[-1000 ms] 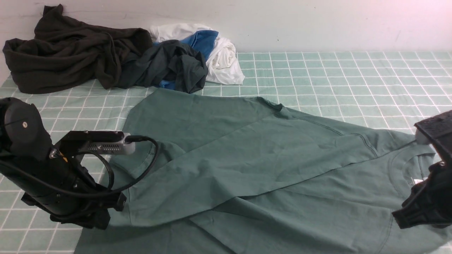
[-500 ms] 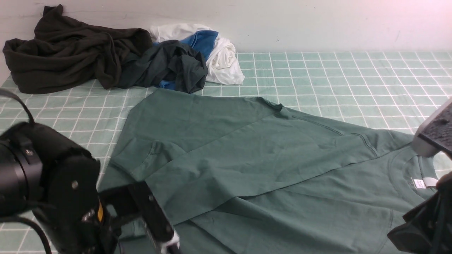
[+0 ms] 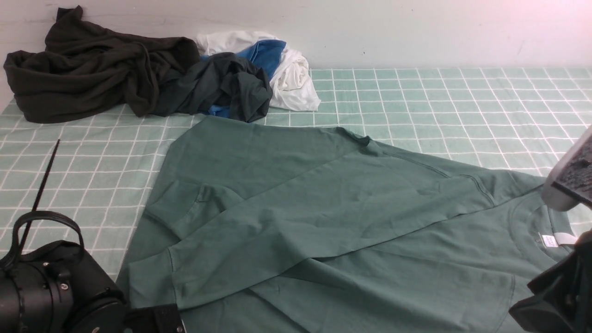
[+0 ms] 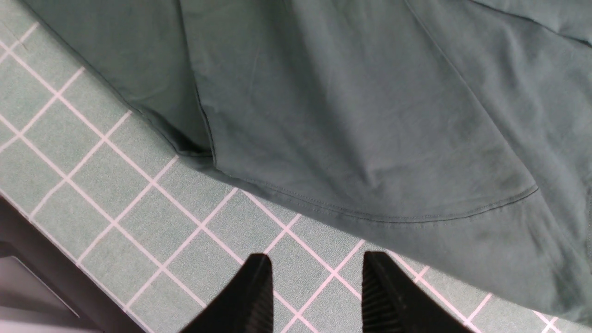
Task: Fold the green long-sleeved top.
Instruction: Use both arms simultaneously to clamp the lower edge of the clothing fabric
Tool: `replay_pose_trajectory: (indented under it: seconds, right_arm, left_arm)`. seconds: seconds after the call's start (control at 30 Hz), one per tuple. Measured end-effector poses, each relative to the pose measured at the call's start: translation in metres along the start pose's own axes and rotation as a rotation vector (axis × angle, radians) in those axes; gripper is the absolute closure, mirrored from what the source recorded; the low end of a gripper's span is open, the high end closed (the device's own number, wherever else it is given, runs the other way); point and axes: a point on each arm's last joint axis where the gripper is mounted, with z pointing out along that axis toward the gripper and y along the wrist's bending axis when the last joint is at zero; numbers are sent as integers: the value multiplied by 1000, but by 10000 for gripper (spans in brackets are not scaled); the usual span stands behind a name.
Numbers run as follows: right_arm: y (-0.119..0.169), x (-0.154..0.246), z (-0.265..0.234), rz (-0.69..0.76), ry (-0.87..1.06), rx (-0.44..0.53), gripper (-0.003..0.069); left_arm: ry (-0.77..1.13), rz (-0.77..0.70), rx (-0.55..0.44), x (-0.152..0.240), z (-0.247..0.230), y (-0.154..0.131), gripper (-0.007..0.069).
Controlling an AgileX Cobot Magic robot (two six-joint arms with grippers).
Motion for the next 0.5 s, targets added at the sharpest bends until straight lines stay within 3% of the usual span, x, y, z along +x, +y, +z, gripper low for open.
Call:
replay_pose_trajectory:
  seconds: [0.33, 0.4, 0.5]
  right_arm:
    - [0, 0, 0, -1, 0, 0, 396]
    - [0, 0, 0, -1, 0, 0, 396]
    - [0, 0, 0, -2, 0, 4, 396]
  left_arm:
    - [17, -46, -61, -4, 5, 8, 226]
    - [17, -48, -61, -4, 5, 8, 261]
    - [15, -62, -57, -4, 6, 7, 379]
